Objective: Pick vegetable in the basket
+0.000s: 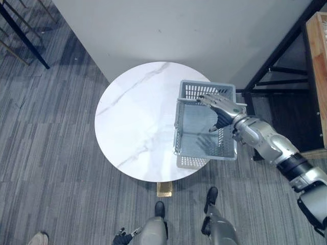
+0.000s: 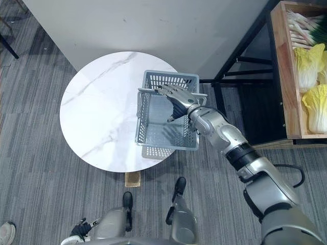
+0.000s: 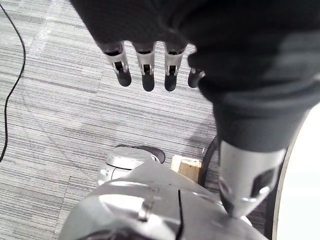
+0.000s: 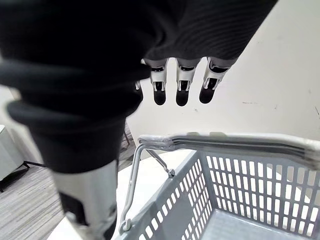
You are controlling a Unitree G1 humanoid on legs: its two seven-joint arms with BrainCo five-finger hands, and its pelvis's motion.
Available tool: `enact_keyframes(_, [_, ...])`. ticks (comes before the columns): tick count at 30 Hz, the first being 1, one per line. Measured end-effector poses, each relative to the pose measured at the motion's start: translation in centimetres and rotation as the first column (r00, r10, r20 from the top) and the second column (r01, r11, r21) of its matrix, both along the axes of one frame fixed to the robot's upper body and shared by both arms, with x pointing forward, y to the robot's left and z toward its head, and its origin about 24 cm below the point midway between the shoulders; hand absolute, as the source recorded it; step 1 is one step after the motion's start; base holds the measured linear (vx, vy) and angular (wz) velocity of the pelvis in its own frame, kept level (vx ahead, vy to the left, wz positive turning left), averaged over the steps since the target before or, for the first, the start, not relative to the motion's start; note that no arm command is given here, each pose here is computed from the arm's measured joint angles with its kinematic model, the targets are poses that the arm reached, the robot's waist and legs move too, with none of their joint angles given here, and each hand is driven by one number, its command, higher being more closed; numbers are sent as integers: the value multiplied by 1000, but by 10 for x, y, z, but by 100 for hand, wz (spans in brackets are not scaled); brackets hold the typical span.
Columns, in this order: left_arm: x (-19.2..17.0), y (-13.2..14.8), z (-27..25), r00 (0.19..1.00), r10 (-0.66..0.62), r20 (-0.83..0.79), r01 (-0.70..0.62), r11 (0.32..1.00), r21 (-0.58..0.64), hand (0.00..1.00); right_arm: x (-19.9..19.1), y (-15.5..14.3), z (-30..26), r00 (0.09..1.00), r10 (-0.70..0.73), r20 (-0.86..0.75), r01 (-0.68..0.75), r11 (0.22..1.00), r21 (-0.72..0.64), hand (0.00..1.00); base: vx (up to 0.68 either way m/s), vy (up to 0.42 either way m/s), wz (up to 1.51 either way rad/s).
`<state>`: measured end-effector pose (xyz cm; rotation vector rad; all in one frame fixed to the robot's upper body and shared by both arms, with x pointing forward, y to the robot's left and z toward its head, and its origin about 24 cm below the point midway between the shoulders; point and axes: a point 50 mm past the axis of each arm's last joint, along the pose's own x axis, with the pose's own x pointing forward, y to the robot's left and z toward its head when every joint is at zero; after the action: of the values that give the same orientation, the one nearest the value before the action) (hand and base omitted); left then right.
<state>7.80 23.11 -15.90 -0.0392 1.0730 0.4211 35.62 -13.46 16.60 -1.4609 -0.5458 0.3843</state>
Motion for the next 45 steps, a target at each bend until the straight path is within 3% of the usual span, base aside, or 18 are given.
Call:
enact_keyframes(7, [12, -1, 2, 1000, 1, 27, -1, 1000, 6, 0, 20, -10, 22, 994, -100, 50, 100, 995, 12, 0, -27, -10, 4])
enact_keyframes(22, [22, -3, 4, 998, 7, 55, -7, 1000, 12, 0, 46, -42, 56, 934, -348, 81, 324, 921, 216, 0, -6, -6, -1])
enact_keyframes(30, [29, -5, 6, 997, -14, 74, 12, 1000, 18, 0, 53, -52, 50, 909, -417, 25, 400, 885, 238, 0, 7, -1, 1])
enact_keyframes(37, [30, -6, 6, 997, -21, 71, 19, 1000, 24, 0, 55, -37, 38, 918, -396, -2, 388, 898, 209, 0, 0, 0, 0])
enact_keyframes(38, [30, -6, 6, 997, -22, 71, 20, 999, 25, 0, 55, -34, 37, 921, -389, -4, 382, 901, 206, 100, 0, 0, 0])
enact_keyframes(45, [32, -7, 6, 997, -29, 68, 26, 999, 41, 0, 57, -26, 34, 927, -375, -6, 369, 911, 183, 100, 0, 0, 0])
